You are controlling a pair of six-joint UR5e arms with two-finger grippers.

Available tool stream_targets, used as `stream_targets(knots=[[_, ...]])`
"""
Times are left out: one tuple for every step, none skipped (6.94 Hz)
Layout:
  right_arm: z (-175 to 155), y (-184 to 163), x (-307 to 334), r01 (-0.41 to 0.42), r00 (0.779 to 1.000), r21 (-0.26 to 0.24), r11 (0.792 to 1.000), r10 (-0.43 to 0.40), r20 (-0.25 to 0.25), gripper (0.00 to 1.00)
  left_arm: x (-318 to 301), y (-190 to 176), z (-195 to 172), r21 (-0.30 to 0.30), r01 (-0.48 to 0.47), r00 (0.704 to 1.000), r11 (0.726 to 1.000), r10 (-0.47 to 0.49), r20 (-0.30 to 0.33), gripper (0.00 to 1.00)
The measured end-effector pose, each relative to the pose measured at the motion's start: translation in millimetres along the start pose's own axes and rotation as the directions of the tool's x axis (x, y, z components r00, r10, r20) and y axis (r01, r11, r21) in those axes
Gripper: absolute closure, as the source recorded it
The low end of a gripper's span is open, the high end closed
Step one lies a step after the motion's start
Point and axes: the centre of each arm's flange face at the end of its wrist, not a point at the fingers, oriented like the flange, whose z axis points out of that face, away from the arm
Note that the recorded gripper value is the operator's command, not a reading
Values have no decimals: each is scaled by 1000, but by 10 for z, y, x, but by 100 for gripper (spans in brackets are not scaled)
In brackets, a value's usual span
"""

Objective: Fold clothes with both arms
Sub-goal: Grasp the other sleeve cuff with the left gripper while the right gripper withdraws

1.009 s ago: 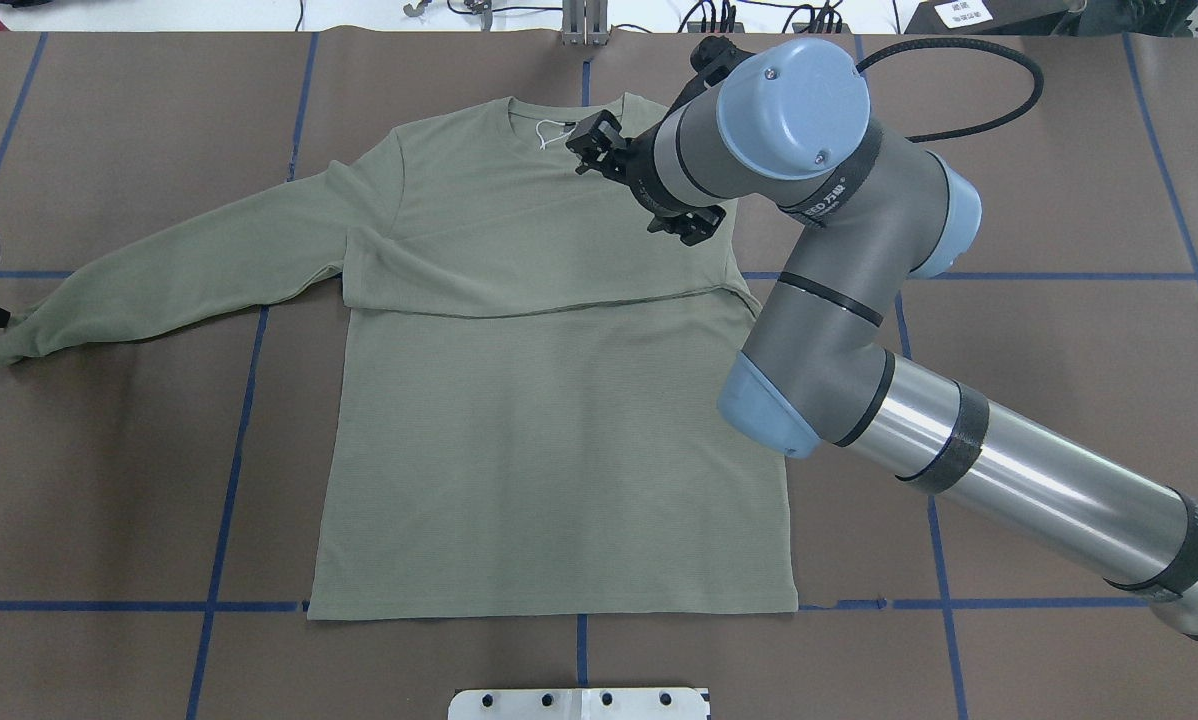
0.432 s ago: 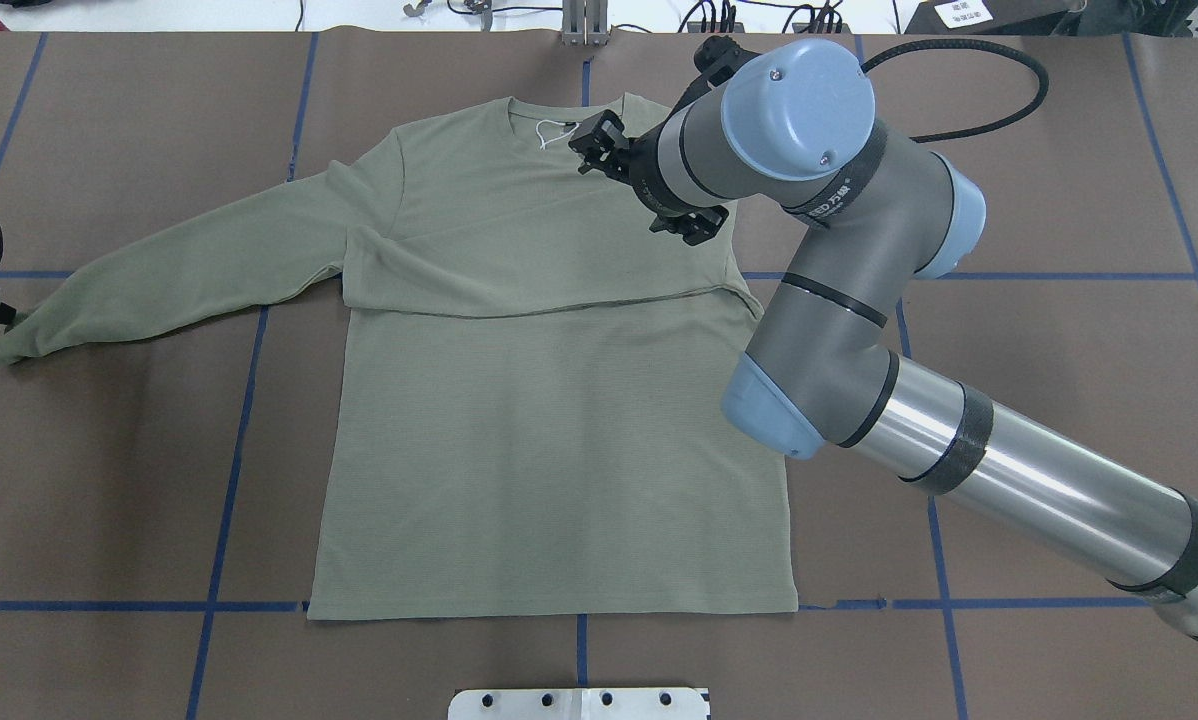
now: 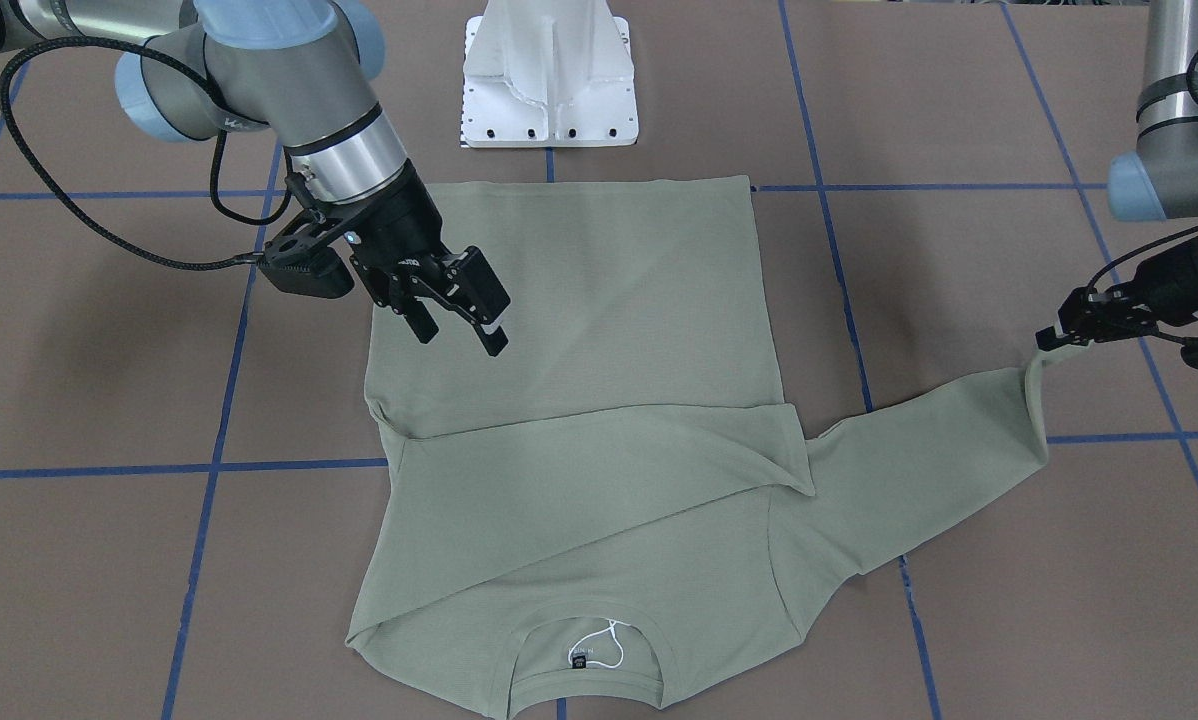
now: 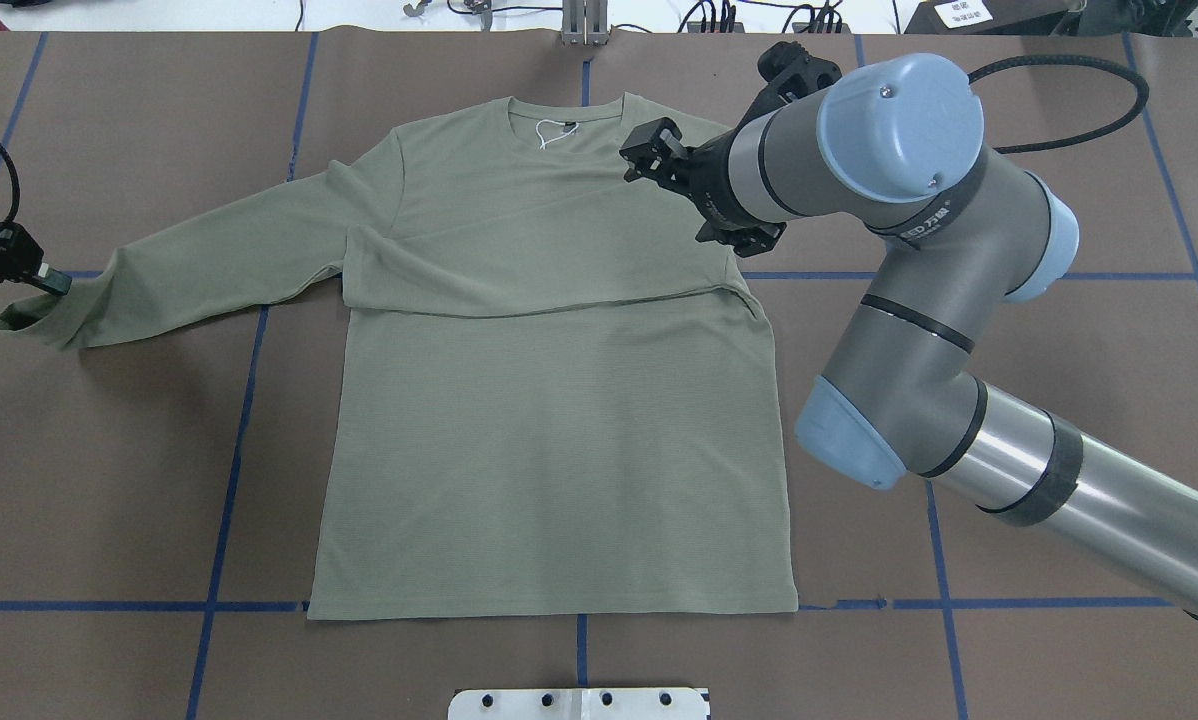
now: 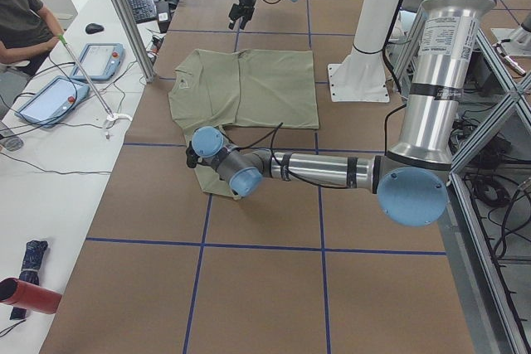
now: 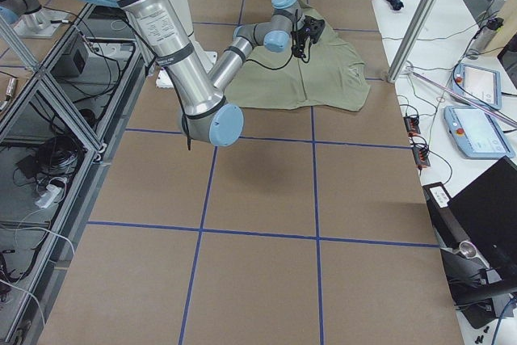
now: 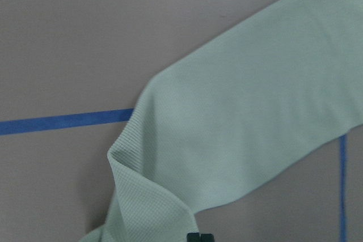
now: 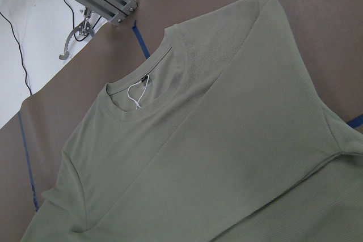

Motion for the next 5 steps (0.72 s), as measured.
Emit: stream_targets(knots=[[-35, -52, 80, -4, 1000, 5, 1000, 4, -5, 0, 458, -18, -36, -3, 43, 998, 999, -43, -38, 100], [-125, -157, 169, -12, 1000, 3, 1000, 12, -7, 0, 1042, -121, 23, -14, 91, 993, 996, -92, -71, 100], [-262, -338, 280, -27, 1000, -9, 1000, 26, -10, 0, 1696, -246, 207, -25, 132, 987, 991, -134, -92, 100], [-399, -545, 411, -37, 999, -19, 999, 37, -18, 0, 2343, -389, 445, -7, 162, 981, 987, -162, -104, 100], [-516, -724, 555, -39, 999, -20, 999, 38, -29, 0, 2967, -559, 669, 23, 186, 976, 982, -183, -119, 100]])
